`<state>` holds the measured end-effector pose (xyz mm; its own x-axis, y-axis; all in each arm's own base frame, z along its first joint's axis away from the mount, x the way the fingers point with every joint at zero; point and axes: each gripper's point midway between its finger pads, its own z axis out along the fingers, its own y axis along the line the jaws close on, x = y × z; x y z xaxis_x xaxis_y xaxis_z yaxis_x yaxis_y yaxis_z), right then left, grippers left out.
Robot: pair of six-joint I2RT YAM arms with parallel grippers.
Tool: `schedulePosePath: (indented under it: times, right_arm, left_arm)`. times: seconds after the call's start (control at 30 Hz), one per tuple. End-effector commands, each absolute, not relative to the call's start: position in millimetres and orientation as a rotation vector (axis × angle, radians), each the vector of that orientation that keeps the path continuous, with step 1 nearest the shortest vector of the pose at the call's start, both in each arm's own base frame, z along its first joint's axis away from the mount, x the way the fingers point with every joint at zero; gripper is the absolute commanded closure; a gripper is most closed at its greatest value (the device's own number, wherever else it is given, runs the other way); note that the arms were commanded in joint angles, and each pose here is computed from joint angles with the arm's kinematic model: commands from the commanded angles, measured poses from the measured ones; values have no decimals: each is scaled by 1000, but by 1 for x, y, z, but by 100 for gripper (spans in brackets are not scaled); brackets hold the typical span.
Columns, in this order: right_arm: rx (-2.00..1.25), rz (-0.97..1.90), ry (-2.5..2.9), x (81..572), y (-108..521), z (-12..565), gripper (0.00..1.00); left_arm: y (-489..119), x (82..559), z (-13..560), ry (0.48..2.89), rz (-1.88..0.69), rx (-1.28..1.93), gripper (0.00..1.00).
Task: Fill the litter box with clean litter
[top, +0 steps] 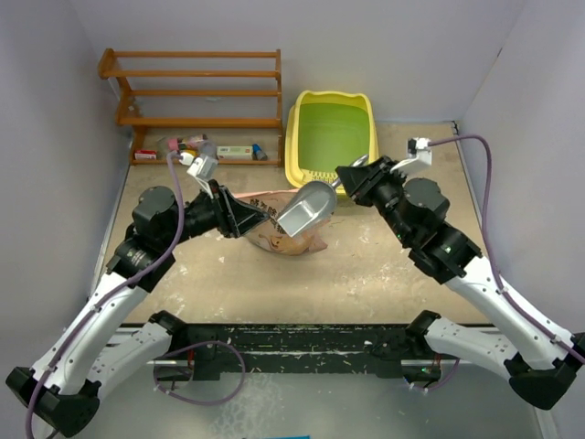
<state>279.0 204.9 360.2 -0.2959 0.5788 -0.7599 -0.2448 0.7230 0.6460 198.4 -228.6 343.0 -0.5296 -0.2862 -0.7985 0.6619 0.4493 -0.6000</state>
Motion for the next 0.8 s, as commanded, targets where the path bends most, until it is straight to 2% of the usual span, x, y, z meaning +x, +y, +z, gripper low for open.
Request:
schedulePosePath:
  times: [0.0,0.5,0.77]
  right_arm:
    - [346,961,1452,277,195,450,100]
    - [300,1013,1455,279,209,452,100]
    - [273,1048,1462,282,221,453,100]
  left_arm:
    - [-227,206,357,1715,-1227,290,54]
    - [-240,210,366,1635,-1387,225,54]
    - [-245,213,347,1670,-1440,172,54]
